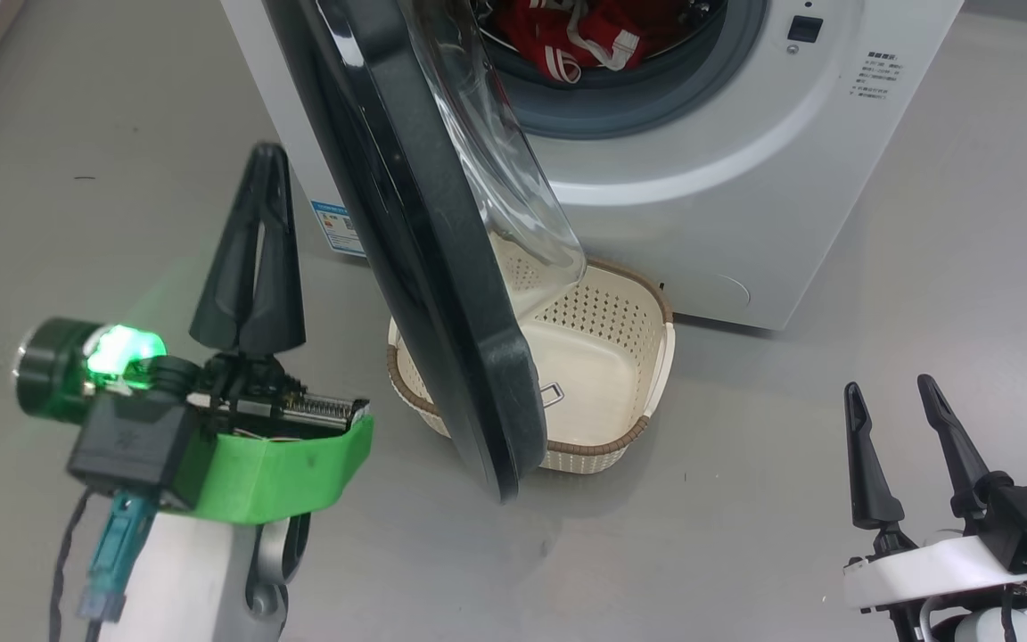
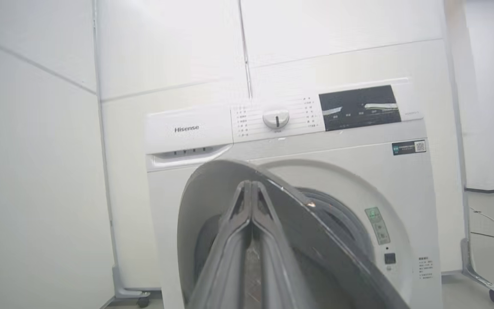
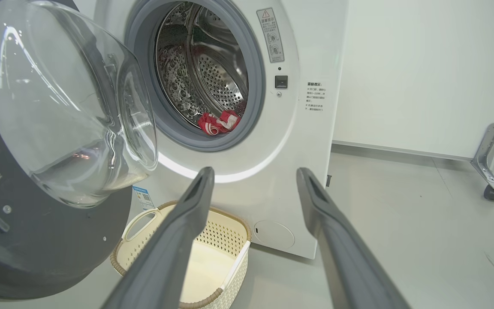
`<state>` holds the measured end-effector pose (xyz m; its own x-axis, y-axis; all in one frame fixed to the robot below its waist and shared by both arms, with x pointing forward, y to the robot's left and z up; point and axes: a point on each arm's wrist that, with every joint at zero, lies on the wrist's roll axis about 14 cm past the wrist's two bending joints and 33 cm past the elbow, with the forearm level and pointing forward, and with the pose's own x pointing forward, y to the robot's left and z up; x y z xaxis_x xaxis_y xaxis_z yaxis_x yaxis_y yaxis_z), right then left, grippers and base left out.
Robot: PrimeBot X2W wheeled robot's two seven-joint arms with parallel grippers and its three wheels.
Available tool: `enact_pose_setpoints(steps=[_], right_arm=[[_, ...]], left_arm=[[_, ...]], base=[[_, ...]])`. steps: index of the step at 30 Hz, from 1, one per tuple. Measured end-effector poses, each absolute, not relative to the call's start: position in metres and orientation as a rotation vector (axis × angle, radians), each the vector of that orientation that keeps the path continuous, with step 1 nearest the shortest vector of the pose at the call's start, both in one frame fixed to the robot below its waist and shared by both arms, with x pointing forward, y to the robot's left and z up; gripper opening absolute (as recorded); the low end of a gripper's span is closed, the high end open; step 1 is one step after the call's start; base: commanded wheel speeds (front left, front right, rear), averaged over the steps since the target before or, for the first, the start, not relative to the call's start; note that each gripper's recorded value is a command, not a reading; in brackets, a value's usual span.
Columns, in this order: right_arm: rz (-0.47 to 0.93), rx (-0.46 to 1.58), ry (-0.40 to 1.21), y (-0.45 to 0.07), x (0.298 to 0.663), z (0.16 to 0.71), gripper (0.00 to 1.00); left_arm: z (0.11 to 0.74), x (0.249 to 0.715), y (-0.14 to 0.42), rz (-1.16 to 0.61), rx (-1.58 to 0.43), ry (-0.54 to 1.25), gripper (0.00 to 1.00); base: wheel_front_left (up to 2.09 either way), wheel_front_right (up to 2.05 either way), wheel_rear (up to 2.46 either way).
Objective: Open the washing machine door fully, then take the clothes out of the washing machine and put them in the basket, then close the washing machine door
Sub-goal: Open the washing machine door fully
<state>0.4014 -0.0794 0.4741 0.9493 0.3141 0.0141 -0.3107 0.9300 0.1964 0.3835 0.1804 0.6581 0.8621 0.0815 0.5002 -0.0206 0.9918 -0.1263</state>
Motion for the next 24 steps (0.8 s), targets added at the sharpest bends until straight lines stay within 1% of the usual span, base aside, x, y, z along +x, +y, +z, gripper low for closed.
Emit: enact_pose_setpoints(steps=[6,8,11,14,17,24], right_arm=[[0.326,0.194,0.015,-0.079,0.401,0.475,1.00],[0.324,0.194,0.015,-0.079,0.400,0.475,1.00],[0.321,0.196,0.015,-0.079,0.400,0.475,1.00],[0.324,0.197,0.015,-0.080,0.399,0.475,1.00],[0.323,0.193,0.015,-0.080,0.399,0.475,1.00],[0.311,0.191,0.020,-0.084,0.398,0.474,1.00]], left_arm=[[0.726,0.364,0.159,-0.034,-0.126,-0.749,0.00],[0.735,0.358,0.144,-0.100,-0.148,-0.778,0.00],[0.736,0.352,0.116,-0.221,-0.190,-0.777,0.00],[0.729,0.346,0.084,-0.351,-0.223,-0.746,0.00],[0.707,0.344,0.058,-0.445,-0.258,-0.663,0.00],[0.635,0.338,0.022,-0.560,-0.281,-0.405,0.00]], base=[[0.00,0.00,0.00],[0.00,0.00,0.00],[0.00,0.00,0.00],[0.00,0.00,0.00],[0.00,0.00,0.00],[0.00,0.00,0.00]])
